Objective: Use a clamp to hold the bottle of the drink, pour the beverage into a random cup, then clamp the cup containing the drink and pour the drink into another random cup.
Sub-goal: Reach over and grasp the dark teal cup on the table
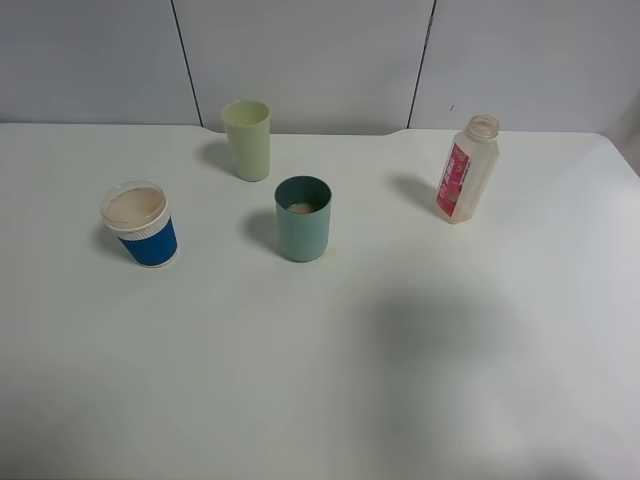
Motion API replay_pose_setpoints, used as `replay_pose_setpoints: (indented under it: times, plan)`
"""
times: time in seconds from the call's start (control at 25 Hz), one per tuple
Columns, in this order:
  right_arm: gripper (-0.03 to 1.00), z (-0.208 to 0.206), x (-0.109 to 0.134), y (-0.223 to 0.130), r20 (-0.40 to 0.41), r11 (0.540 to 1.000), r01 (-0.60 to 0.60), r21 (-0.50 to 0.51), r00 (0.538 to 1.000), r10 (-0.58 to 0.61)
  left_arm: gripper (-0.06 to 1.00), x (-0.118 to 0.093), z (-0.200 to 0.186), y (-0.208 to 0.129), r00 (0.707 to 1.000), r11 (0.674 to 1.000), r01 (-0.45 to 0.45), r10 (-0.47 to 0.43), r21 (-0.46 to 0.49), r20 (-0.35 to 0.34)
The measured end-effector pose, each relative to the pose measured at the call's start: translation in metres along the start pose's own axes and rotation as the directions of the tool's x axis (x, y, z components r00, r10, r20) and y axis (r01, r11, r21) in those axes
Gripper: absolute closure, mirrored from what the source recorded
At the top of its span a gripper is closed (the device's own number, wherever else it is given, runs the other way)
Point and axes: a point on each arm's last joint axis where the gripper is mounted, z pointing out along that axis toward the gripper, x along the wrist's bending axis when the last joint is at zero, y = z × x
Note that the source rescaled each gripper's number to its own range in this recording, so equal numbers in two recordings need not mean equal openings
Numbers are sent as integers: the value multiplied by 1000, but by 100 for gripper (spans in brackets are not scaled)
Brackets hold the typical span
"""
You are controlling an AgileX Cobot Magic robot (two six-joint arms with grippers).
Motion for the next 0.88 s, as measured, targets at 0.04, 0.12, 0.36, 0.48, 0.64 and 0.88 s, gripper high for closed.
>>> replay_pose_setpoints:
  times: [0.04, 0.12, 0.36, 0.48, 0.64, 0.88]
  plan:
    - [-3, -7, 0, -6, -3, 1000, -4, 13, 1000, 4, 37, 0, 0, 0, 1000, 1000, 0, 0, 0, 0]
    - [-3, -12, 1, -12, -9, 999, -9, 36, 1000, 10, 37, 0, 0, 0, 1000, 1000, 0, 0, 0, 0]
    - [-3, -33, 5, -33, -42, 997, -29, 78, 999, 32, 37, 0, 0, 0, 1000, 1000, 0, 0, 0, 0]
    - [-3, -37, 5, -36, -47, 997, -29, 73, 998, 33, 37, 0, 0, 0, 1000, 1000, -1, 1, 0, 0]
    - [-3, -48, 9, -65, -62, 999, -39, 22, 997, 41, 37, 0, 0, 0, 1000, 1000, -1, 1, 0, 0]
    - [-3, -45, 12, -94, -59, 997, -45, -66, 997, 41, 37, 0, 0, 0, 1000, 1000, 0, 0, 0, 0]
